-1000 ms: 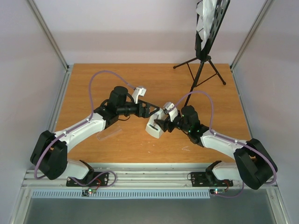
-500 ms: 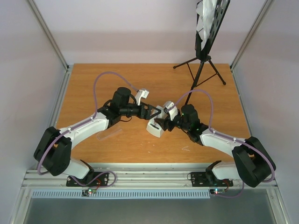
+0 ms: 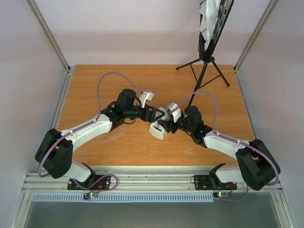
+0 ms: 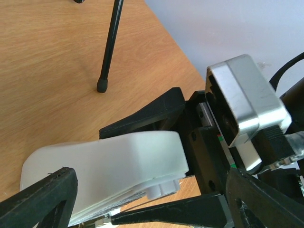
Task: Pack up the instrument practice props
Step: Hook the pendulum onto the metronome.
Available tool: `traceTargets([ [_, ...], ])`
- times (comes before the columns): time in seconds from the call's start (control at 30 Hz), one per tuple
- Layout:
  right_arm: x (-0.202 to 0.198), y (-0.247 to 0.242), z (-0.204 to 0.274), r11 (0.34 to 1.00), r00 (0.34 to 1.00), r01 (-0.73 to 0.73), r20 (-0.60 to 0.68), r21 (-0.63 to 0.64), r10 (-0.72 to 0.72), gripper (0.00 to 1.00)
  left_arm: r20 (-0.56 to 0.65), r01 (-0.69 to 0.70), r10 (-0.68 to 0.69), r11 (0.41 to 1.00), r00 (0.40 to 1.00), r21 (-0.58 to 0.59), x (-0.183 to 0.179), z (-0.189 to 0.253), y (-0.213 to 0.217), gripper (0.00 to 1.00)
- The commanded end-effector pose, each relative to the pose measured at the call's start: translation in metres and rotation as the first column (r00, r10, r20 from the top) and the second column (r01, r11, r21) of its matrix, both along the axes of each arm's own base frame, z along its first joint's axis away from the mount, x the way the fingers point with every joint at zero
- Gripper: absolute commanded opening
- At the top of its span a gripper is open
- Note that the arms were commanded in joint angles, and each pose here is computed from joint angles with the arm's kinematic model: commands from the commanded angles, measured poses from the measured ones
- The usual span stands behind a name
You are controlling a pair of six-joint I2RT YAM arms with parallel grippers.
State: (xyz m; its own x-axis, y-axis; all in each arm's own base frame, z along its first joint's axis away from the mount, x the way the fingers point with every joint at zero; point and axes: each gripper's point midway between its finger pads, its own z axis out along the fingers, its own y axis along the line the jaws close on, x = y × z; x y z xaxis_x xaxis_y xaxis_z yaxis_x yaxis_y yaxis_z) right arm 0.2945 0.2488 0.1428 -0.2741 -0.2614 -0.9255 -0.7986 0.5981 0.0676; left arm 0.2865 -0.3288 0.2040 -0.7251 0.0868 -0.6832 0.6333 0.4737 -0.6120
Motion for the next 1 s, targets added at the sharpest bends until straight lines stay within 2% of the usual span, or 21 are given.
traceTargets([
  [0.0, 0.001, 0.000, 0.011, 1.000, 1.000, -0.001, 0.012, 0.030, 0.001, 0.68, 0.071, -0.006, 0.005, 1.000, 0.997, 0.014, 0.008, 0.014, -0.009, 0.86],
  [0.23, -0.003, -0.002, 0.010, 1.000, 1.000, 0.001, 0.005, 0.027, -0.001, 0.67, 0.048, -0.008, 0.006, 0.999, 0.999, 0.045, 0.009, 0.006, -0.013, 0.79],
  [0.4, -0.002, -0.001, 0.010, 1.000, 1.000, -0.001, -0.003, 0.030, 0.001, 0.66, 0.043, -0.010, 0.007, 0.999, 0.999, 0.053, 0.012, 0.003, -0.015, 0.78],
  [0.97, 0.009, 0.001, 0.013, 1.000, 1.000, 0.017, -0.010, 0.019, -0.017, 0.66, 0.036, 0.030, -0.031, 0.999, 0.999, 0.035, 0.004, 0.002, -0.019, 0.67],
])
